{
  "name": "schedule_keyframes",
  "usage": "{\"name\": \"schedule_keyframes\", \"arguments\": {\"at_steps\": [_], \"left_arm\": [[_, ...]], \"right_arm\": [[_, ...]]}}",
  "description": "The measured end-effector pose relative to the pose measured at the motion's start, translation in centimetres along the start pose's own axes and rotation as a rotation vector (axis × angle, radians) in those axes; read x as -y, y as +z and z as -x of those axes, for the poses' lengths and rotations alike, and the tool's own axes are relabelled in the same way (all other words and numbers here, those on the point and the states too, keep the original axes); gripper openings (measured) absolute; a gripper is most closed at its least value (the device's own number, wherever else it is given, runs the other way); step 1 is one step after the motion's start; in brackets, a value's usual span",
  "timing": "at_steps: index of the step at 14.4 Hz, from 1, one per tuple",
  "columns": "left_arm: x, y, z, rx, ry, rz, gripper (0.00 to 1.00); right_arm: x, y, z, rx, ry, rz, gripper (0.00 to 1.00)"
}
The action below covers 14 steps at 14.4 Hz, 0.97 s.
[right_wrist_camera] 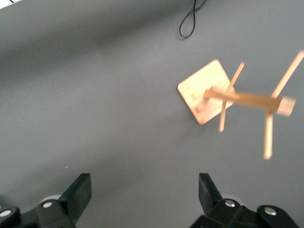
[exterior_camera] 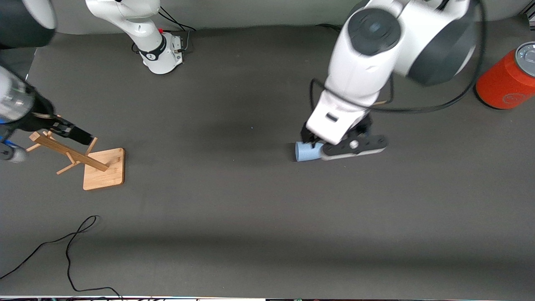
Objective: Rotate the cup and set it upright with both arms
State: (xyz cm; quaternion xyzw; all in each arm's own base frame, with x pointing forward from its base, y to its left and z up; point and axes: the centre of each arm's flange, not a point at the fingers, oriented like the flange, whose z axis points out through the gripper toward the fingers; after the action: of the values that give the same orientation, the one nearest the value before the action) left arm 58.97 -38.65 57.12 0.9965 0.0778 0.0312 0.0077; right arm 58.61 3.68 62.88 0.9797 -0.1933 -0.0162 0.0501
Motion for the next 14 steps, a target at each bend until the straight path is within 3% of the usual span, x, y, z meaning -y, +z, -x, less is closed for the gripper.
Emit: {"name": "schedule_keyframes", "arguments": {"at_steps": [7,14], "left_arm": [[-10.7,12.9,6.5,-0.050,0.092,-0.200,1.00],[-10.7,29.7,11.7,-0.051,0.321,-0.561,1.00]], "right_arm": [[-7.8,1.9,-2.1,-0.054,-0.286,-0.019,1.00],[-7.0,2.2,-2.1,-0.065,-0.329,-0.021,1.00]]}}
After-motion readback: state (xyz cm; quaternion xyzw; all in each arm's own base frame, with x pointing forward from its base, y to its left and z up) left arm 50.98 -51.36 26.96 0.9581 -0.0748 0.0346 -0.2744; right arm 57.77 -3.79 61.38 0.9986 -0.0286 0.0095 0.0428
